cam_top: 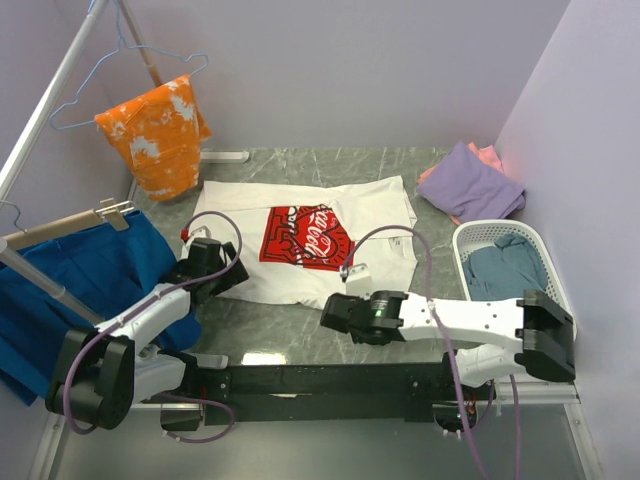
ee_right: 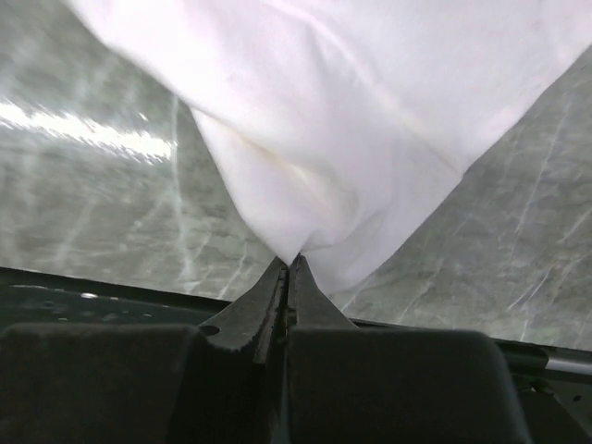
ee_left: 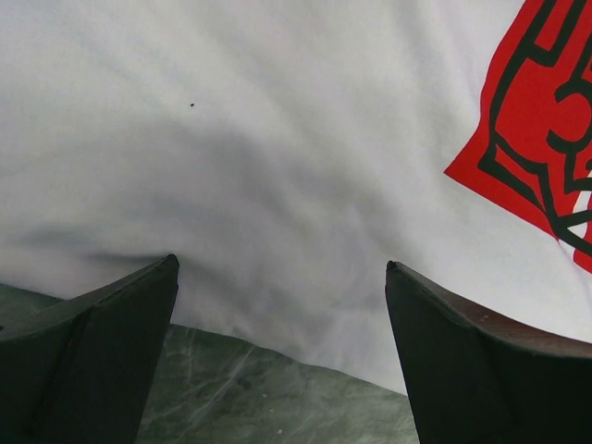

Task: Fold and stack the t-shirts
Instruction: Grap the side of the flattened tshirt closest away from the robot with both arms

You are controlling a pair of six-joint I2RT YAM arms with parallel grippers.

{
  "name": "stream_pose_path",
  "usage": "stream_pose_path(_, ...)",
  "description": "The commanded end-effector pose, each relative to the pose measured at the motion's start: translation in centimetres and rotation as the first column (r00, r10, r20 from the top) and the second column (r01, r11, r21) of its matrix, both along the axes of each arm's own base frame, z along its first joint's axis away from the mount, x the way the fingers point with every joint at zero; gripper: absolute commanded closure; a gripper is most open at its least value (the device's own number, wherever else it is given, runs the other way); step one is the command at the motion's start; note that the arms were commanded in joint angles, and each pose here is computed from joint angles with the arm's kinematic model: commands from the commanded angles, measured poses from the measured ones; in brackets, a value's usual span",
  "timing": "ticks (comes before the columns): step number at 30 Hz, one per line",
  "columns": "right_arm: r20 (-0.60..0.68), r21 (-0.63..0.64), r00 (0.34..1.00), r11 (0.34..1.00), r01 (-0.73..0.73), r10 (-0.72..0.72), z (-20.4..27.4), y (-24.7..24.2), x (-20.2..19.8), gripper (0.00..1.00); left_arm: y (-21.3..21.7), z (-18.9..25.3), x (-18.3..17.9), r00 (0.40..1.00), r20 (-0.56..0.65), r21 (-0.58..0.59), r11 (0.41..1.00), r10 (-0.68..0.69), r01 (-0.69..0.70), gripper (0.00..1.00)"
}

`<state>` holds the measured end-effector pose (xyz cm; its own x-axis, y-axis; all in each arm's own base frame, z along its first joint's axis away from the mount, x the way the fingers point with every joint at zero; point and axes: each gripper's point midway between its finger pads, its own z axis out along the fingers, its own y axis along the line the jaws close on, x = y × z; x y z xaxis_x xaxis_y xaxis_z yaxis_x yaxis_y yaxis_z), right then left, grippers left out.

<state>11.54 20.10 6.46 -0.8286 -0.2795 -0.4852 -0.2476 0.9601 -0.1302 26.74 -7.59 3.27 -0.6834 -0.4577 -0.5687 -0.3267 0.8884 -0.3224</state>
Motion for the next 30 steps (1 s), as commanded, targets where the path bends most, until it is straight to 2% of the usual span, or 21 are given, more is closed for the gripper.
stream_pose_path(1, 0.079, 0.077, 0.995, 0.996, 0.053, -0.059, 3.0, -0.2, 3.2, 1.0, -0.7, 0.7, 0.7, 0.999, 0.014, -0.013, 0.999, -0.033, 0.034, 0.01)
stream_pose_path(3, 0.07, 0.131, 0.997, 0.991, 0.035, -0.044, 3.3, 0.3, 4.4, 1.0, -0.8, 0.5, 0.7, 0.999, 0.009, -0.013, 0.999, -0.041, 0.041, 0.0)
stream_pose_path(9, 0.115, 0.148, 0.981, 0.979, 0.137, -0.155, 3.4, -1.8, 11.0, 1.0, -1.1, 0.2, 0.8, 0.998, -0.007, -0.015, 0.998, -0.057, 0.057, 0.01)
stream_pose_path(14, 0.107, 0.126, 0.977, 0.978, 0.168, -0.182, 2.8, -1.2, 16.7, 1.0, -1.2, -0.2, 1.0, 0.997, -0.028, -0.01, 0.998, -0.066, 0.066, 0.0)
stream_pose_path(20, 0.157, 0.08, 0.955, 0.967, 0.243, -0.253, 2.4, -1.9, 23.0, 1.0, -1.3, -0.3, 1.0, 0.997, -0.04, -0.01, 0.997, -0.073, 0.072, 0.01)
stream_pose_path(21, 0.171, 0.076, 0.95, 0.965, 0.251, -0.261, 2.3, -2.0, 23.7, 0.95, -1.3, -0.4, 0.9, 0.996, -0.043, -0.009, 0.997, -0.074, 0.073, 0.01)
stream_pose_path(22, 0.174, 0.064, 0.947, 0.962, 0.264, -0.271, 2.3, -2.6, 24.3, 0.72, -1.3, -0.4, 0.9, 0.996, -0.043, -0.011, 0.997, -0.076, 0.075, 0.01)
stream_pose_path(23, 0.183, 0.052, 0.943, 0.96, 0.273, -0.278, 2.5, -2.7, 25.0, 0.64, -1.4, -0.4, 0.9, 0.996, -0.042, -0.013, 0.997, -0.079, 0.078, 0.01)
stream_pose_path(25, 0.209, 0.027, 0.937, 0.959, 0.282, -0.281, 3.1, -3.4, 25.4, 0.53, -1.4, -0.5, 0.9, 0.996, -0.045, -0.011, 0.997, -0.078, 0.077, 0.01)
stream_pose_path(27, 0.216, 0.06, 0.935, 0.96, 0.275, -0.281, 4.5, -3.3, 24.7, 0.44, -1.3, -0.4, 0.9, 0.996, -0.045, -0.01, 0.997, -0.075, 0.074, 0.01)
stream_pose_path(30, 0.188, 0.14, 0.949, 0.963, 0.23, -0.254, 5.4, -2.9, 22.7, 0.41, -1.2, -0.4, 1.0, 0.997, -0.044, -0.006, 0.998, -0.07, 0.069, 0.01)
